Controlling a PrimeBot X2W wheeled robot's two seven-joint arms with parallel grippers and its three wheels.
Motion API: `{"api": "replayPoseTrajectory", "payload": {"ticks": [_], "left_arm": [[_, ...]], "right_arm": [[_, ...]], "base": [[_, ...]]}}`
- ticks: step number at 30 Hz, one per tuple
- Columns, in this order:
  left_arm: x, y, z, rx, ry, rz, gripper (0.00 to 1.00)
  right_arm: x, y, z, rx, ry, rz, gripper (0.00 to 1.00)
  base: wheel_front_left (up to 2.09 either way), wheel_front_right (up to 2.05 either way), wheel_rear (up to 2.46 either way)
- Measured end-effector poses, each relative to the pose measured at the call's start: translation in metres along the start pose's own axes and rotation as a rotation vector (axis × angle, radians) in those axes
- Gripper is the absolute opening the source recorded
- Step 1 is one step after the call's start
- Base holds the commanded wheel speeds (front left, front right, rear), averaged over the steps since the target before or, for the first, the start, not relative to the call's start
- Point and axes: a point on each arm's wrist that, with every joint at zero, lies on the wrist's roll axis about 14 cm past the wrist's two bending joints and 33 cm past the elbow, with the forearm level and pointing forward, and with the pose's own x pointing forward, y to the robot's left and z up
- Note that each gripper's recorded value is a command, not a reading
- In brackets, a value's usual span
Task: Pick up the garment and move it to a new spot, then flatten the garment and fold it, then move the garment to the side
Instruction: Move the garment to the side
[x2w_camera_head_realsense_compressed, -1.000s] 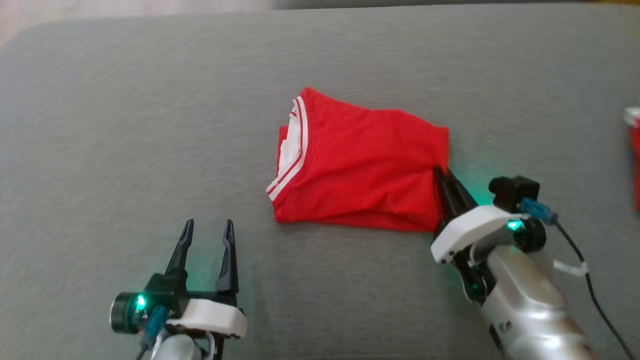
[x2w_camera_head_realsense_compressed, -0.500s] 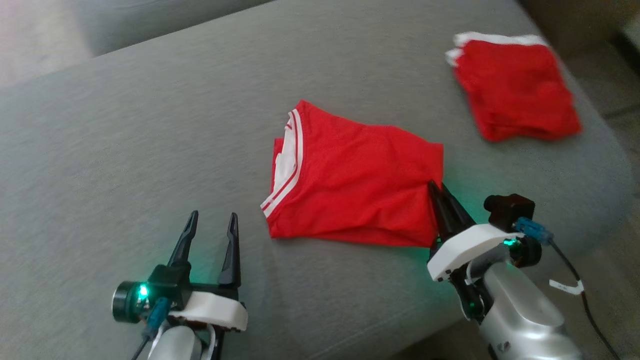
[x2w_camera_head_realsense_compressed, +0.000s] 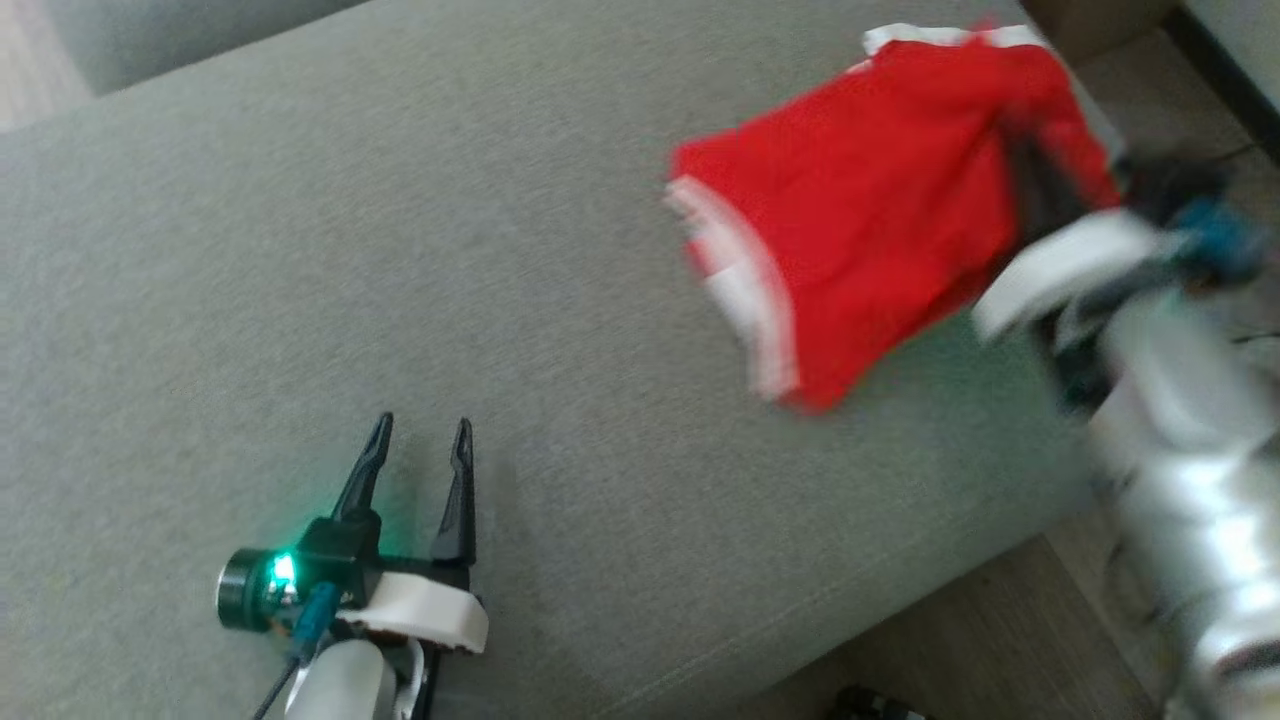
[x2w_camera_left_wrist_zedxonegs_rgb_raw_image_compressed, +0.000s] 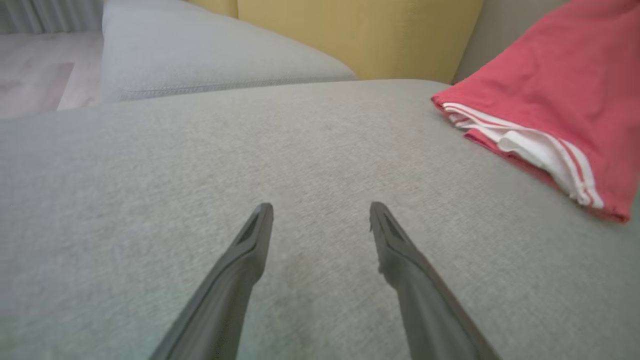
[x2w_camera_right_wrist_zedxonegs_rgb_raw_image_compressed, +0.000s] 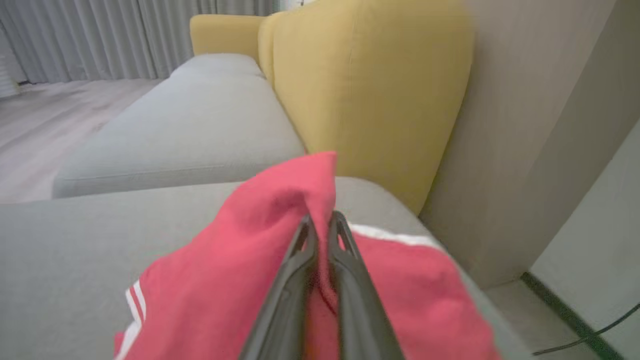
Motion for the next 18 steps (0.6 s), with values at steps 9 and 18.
{"api": "replayPoseTrajectory", "payload": {"ticks": [9,18], "left_arm": [[-0.008,0.029,-0.004,-0.011,0.004,0.073,1.00],[-0.014,0.052,-0.001,-0.015,-0.007,0.146,1.00]], "right_arm": [[0.039,-0.088,0.027,-0.275,0.105,-0.137,0.00],[0.071,-0.087,0.066,-0.293,-0.018,-0.181,1.00]], "base": [[0.00,0.00,0.00],[0.00,0.00,0.00]]}}
